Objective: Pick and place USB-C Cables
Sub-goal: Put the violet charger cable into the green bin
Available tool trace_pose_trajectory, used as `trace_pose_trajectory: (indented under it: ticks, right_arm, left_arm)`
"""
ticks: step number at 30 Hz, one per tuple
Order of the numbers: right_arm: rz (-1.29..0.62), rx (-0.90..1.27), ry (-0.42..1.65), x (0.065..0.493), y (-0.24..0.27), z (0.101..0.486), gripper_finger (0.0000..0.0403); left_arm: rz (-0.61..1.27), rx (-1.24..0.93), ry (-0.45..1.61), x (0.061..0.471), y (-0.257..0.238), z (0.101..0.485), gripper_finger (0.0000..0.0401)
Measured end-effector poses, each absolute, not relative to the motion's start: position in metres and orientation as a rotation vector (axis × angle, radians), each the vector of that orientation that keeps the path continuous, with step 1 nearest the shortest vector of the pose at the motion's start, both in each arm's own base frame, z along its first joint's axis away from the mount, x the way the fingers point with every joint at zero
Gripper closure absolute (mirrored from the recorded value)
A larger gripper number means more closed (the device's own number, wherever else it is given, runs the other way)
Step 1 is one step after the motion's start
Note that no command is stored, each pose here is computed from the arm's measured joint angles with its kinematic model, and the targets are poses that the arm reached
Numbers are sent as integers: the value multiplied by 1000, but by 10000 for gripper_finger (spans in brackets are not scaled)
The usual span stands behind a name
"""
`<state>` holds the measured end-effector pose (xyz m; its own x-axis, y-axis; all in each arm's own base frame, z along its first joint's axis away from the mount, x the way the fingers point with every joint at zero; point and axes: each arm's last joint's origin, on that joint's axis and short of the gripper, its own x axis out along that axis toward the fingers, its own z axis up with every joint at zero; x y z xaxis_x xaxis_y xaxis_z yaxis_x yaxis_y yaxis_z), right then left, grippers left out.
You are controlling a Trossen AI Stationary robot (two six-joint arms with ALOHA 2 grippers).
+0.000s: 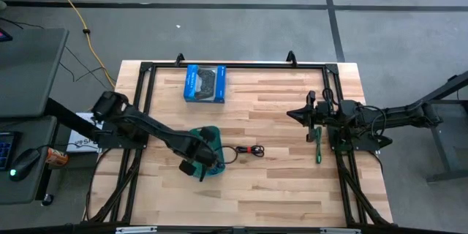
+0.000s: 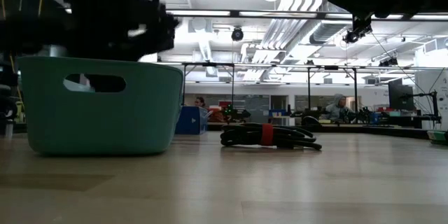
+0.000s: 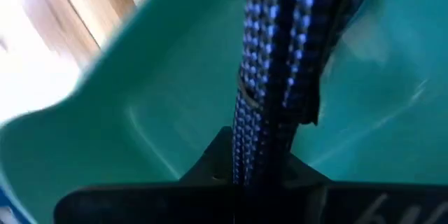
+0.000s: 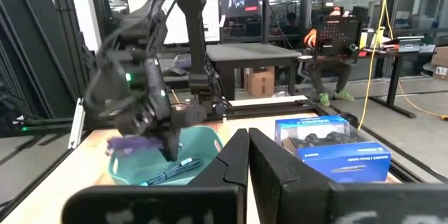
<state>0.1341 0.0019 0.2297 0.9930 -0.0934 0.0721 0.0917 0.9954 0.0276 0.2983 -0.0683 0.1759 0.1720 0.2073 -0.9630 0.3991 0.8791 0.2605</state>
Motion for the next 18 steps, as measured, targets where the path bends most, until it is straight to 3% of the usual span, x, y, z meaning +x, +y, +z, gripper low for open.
trace_pose_trajectory:
  ticks: [18]
  right_arm:
    - [-91, 25, -69, 134, 2, 229, 403]
  left_arm:
    - [-86, 527, 1517, 301, -56, 158, 395]
